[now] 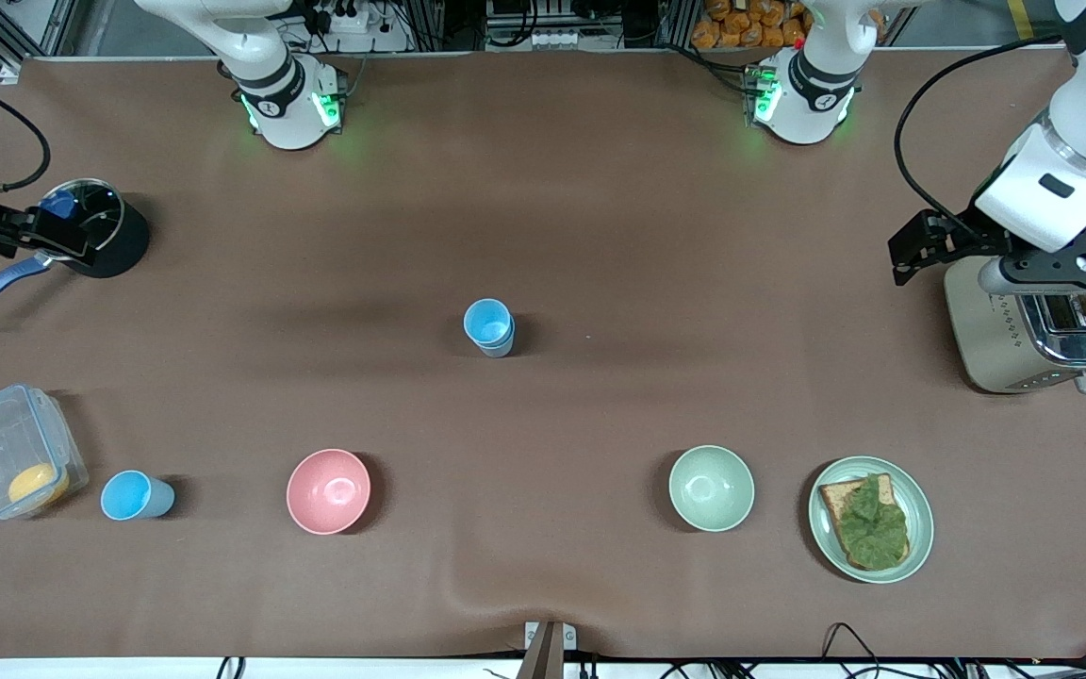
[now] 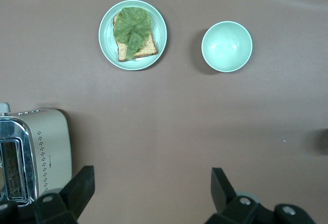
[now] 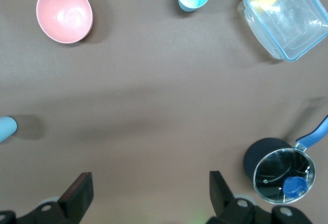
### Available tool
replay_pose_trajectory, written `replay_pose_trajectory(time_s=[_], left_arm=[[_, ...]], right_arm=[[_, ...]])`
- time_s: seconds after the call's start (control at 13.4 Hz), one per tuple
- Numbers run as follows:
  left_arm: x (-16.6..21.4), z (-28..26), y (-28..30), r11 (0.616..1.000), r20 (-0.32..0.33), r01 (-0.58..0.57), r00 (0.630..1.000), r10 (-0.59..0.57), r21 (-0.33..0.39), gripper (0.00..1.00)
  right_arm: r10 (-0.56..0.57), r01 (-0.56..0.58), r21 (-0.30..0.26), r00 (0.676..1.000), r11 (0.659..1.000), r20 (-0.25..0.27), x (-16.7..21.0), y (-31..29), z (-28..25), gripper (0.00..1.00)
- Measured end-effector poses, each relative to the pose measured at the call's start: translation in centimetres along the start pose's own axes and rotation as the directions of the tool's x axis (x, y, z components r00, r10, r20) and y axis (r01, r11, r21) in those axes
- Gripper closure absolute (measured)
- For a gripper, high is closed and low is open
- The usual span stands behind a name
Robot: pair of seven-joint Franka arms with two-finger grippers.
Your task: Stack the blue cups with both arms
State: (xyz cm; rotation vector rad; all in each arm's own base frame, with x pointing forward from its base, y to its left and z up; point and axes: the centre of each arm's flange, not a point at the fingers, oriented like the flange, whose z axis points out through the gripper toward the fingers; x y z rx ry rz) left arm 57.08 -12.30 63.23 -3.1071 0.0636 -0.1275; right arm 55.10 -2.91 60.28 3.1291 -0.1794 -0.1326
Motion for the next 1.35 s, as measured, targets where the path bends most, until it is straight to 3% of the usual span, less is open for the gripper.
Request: replay_pose_trajectory(time_s=[0.3,0.82,1.35], left_arm=[[-0.8,0.7,-1.5,1.000,0.026,-0.027,0.999,0.027,0.010,0.00],[-2.8,0.7,-5.6,0.999,0.065,0.040,0.997,-0.042,0.030,0.00],[-3.6,-0.2,-7.0,0.999,0.057,0.045,0.997,-0.045,-0.014,0.00]], right_arm=[[0.003,-0.003,0.000,1.000,1.000,0.004,0.0,0.1,0.0,0.00],[0.003,-0.003,0.000,1.000,1.000,0.007,0.0,0.2,0.1,0.00],[0.004,-0.004,0.000,1.000,1.000,0.008,0.0,0.2,0.1,0.00]])
